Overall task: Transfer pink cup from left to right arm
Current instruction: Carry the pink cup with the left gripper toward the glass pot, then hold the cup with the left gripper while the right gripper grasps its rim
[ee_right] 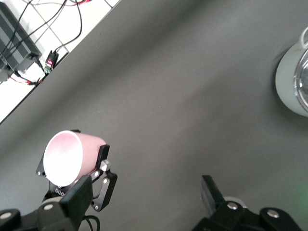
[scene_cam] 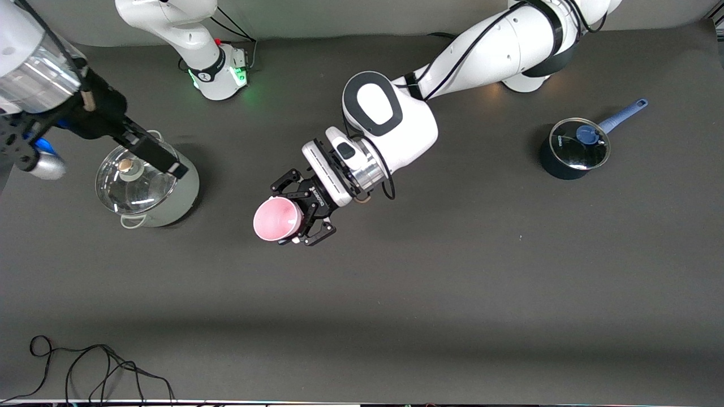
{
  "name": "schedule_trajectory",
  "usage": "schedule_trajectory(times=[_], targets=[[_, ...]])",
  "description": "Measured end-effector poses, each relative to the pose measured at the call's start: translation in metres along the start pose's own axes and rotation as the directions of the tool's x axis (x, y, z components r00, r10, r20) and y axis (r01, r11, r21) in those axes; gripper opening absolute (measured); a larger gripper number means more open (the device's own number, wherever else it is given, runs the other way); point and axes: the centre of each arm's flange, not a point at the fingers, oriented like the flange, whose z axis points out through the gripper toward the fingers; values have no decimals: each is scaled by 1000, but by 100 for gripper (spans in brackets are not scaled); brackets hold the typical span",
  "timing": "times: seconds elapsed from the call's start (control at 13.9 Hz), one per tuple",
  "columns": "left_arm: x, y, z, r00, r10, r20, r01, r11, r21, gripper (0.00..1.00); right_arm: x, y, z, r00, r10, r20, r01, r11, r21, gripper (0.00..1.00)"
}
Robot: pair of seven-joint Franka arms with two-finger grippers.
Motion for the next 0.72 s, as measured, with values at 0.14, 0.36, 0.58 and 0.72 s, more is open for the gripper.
schedule_trajectory(times=[0.14, 0.36, 0.58, 0.72], targets=[[0, -1, 0, 1000, 0, 0, 0, 1000, 2, 66, -16, -14, 10, 999, -38, 10, 38, 999, -16, 100], [0, -1, 0, 1000, 0, 0, 0, 1000, 2, 66, -39, -34, 31, 997, -76, 19, 76, 996, -47, 100], [0, -1, 0, 1000, -1, 0, 1, 1000, 2, 66, -40, -45, 54, 996, -84, 26, 86, 993, -79, 100], [0, -1, 0, 1000, -1, 0, 1, 1000, 2, 66, -36, -54, 70, 996, -90, 28, 92, 991, -95, 100]])
